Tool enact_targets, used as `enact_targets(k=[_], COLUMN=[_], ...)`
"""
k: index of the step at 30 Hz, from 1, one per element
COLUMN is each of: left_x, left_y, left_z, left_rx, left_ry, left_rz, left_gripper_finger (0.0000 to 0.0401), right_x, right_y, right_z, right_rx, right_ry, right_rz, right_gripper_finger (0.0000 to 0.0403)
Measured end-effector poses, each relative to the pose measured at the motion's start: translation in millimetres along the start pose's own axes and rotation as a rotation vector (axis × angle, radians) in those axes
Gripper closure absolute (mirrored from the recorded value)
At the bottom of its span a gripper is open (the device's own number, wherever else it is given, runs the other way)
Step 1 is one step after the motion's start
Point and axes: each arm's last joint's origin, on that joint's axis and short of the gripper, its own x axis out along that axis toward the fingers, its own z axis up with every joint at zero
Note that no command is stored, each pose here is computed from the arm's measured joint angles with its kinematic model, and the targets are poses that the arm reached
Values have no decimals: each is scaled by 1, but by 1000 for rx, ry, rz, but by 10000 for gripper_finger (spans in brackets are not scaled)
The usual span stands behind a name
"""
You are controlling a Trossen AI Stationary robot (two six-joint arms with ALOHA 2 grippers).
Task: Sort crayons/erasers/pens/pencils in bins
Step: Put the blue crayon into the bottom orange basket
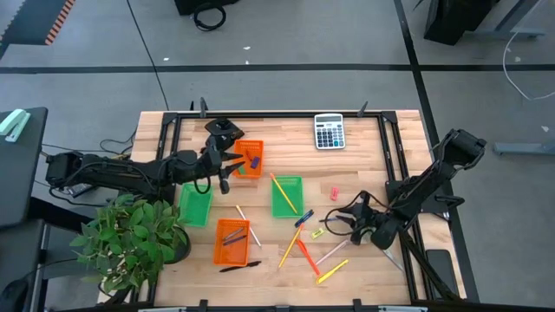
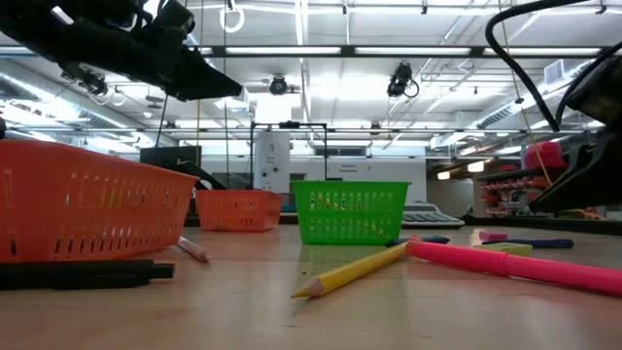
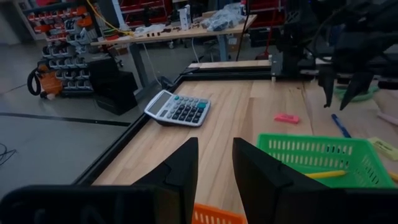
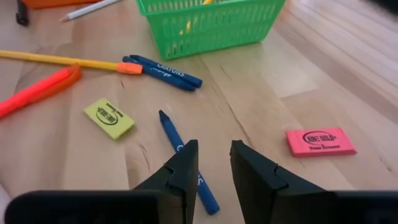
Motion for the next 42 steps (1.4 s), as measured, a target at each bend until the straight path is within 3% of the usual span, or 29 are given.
enact_targets(k=[8,24,42], left_x=[0,0,0], left_y=[0,0,0], left_z=[1,2,1], left_rx=[-28,-88,-75], left_ry=[-12,-20,-11], left_rz=[1,2,0], left_gripper_finger=[294,294,294], right_x=[0,10,23], right_y=[-4,-10,-13], right_z=[-5,-2,11], right_rx=[-42,-168,-127], right_ry=[5,86,96], right_rz=[74,106,176], right_gripper_finger=[301,301,301])
